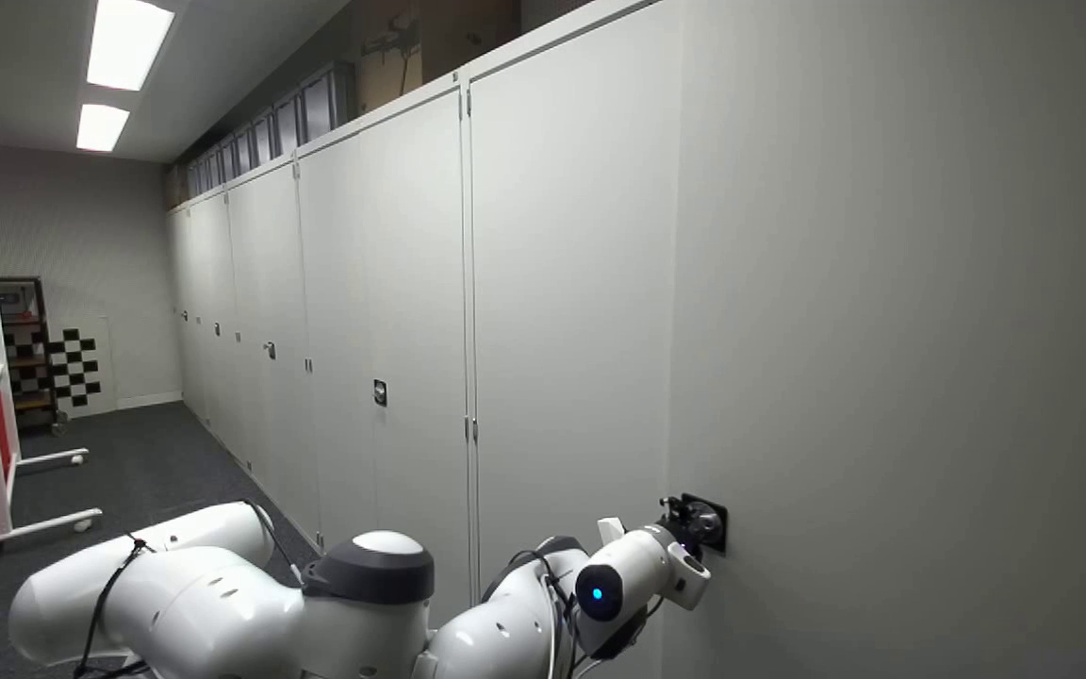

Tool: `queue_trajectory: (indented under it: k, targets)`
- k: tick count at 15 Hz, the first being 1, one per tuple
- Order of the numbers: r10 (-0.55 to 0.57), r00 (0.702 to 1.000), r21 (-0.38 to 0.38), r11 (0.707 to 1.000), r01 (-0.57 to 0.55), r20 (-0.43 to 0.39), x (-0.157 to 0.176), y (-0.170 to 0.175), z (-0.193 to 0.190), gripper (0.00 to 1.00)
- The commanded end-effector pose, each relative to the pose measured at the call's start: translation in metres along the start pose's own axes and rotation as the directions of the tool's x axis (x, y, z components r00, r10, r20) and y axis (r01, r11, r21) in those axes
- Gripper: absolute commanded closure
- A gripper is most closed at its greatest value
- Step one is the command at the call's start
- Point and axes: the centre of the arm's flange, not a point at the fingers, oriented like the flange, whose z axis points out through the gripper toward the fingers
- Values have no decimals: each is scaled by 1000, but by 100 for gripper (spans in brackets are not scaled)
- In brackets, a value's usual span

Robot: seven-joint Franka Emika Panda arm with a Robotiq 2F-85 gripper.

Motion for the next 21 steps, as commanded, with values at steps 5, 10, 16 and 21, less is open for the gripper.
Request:
queue_trajectory:
  k: [5, 10, 16, 21]
  targets:
    - [208, 975, 54, 977, -204, -73, -4, 29, 15, 92]
    - [322, 944, 72, 946, -317, -67, 0, 26, 15, 92]
    - [407, 911, 79, 912, -402, -61, 2, 23, 18, 92]
    - [438, 897, 82, 898, -433, -61, 5, 22, 23, 92]
